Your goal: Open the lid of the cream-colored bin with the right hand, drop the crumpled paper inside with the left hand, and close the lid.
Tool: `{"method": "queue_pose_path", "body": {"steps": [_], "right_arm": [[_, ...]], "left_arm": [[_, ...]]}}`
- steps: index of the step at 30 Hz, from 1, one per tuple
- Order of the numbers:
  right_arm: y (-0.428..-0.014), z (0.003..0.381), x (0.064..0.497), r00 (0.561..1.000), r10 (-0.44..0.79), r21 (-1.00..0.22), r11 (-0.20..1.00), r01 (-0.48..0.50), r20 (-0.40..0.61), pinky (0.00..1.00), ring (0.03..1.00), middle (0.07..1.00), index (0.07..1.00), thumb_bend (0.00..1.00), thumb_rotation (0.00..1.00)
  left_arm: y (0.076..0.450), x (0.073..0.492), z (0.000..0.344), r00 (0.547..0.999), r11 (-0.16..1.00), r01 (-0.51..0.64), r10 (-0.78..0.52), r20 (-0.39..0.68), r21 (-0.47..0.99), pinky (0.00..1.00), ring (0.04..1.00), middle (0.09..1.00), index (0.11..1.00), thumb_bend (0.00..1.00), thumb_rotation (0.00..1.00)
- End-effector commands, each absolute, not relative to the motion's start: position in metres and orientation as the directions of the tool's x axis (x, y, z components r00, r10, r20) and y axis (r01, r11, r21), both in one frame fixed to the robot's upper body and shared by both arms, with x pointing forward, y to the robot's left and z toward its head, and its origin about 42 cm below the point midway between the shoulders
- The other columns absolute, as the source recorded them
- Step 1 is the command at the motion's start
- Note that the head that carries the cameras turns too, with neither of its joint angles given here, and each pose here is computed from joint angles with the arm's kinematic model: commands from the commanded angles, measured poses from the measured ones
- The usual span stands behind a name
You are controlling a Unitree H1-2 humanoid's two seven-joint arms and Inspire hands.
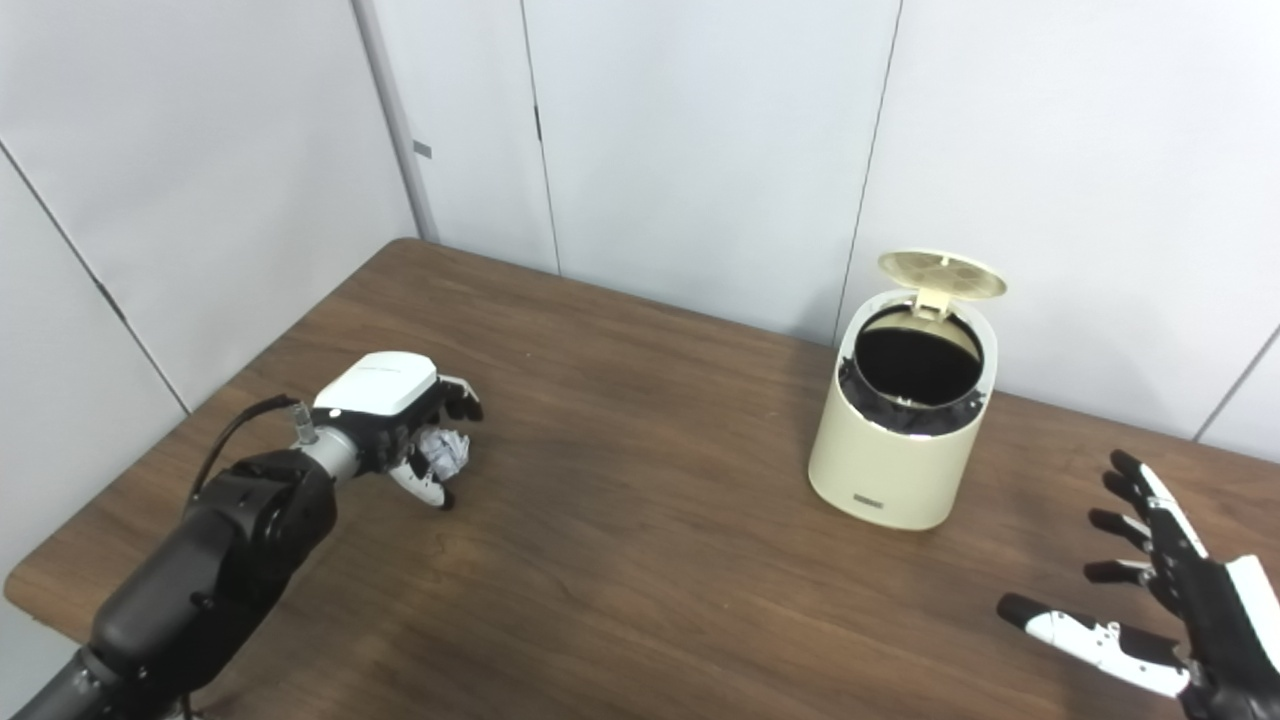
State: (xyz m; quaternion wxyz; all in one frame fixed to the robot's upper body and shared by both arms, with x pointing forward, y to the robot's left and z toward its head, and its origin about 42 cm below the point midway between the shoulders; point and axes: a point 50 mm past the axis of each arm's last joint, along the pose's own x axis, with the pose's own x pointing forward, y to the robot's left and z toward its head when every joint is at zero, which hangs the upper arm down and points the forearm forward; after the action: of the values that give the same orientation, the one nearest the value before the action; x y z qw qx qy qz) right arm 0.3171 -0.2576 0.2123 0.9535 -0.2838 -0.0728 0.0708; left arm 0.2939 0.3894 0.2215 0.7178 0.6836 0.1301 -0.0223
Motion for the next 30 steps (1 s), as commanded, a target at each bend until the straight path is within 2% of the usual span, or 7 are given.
{"method": "queue_pose_path", "body": {"steps": [1, 7, 15, 20, 21, 23, 30], "right_arm": [[-0.259, 0.231, 0.317, 0.968, 0.181, -0.563, 0.825, -0.055, 0.172, 0.64, 0.851, 0.934, 0.950, 0.81, 0.36], [-0.260, 0.230, 0.316, 0.969, 0.181, -0.561, 0.826, -0.058, 0.166, 0.71, 0.855, 0.933, 0.951, 0.82, 0.38], [-0.261, 0.231, 0.316, 0.970, 0.180, -0.560, 0.827, -0.058, 0.166, 0.64, 0.839, 0.929, 0.947, 0.82, 0.38], [-0.262, 0.232, 0.315, 0.971, 0.179, -0.569, 0.821, -0.056, 0.162, 0.71, 0.842, 0.927, 0.949, 0.81, 0.37], [-0.262, 0.232, 0.315, 0.970, 0.180, -0.567, 0.822, -0.057, 0.163, 0.71, 0.844, 0.927, 0.949, 0.82, 0.39], [-0.263, 0.233, 0.315, 0.970, 0.180, -0.565, 0.823, -0.058, 0.163, 0.71, 0.847, 0.928, 0.948, 0.82, 0.40], [-0.263, 0.233, 0.314, 0.971, 0.178, -0.558, 0.828, -0.059, 0.162, 0.67, 0.842, 0.930, 0.945, 0.81, 0.36]], "left_arm": [[0.397, 0.298, 0.223, 0.953, 0.019, 0.243, 0.181, -0.243, 0.970, 0.58, 0.678, 0.726, 0.710, 0.82, 0.00], [0.393, 0.299, 0.223, 0.943, 0.004, 0.272, 0.200, -0.267, 0.962, 0.56, 0.664, 0.724, 0.700, 0.84, 0.00], [0.396, 0.299, 0.220, 0.943, 0.014, 0.276, 0.189, -0.273, 0.961, 0.55, 0.658, 0.724, 0.704, 0.83, 0.00], [0.394, 0.297, 0.215, 0.962, 0.065, 0.243, 0.113, -0.249, 0.968, 0.48, 0.547, 0.620, 0.620, 0.81, 0.00], [0.394, 0.297, 0.214, 0.966, 0.085, 0.232, 0.101, -0.240, 0.969, 0.47, 0.486, 0.566, 0.564, 0.66, 0.00], [0.393, 0.296, 0.211, 0.971, 0.106, 0.216, 0.081, -0.225, 0.971, 0.45, 0.443, 0.515, 0.519, 0.54, 0.00], [0.393, 0.296, 0.203, 0.977, 0.115, 0.201, 0.056, -0.208, 0.973, 0.43, 0.427, 0.508, 0.477, 0.50, 0.00]]}}
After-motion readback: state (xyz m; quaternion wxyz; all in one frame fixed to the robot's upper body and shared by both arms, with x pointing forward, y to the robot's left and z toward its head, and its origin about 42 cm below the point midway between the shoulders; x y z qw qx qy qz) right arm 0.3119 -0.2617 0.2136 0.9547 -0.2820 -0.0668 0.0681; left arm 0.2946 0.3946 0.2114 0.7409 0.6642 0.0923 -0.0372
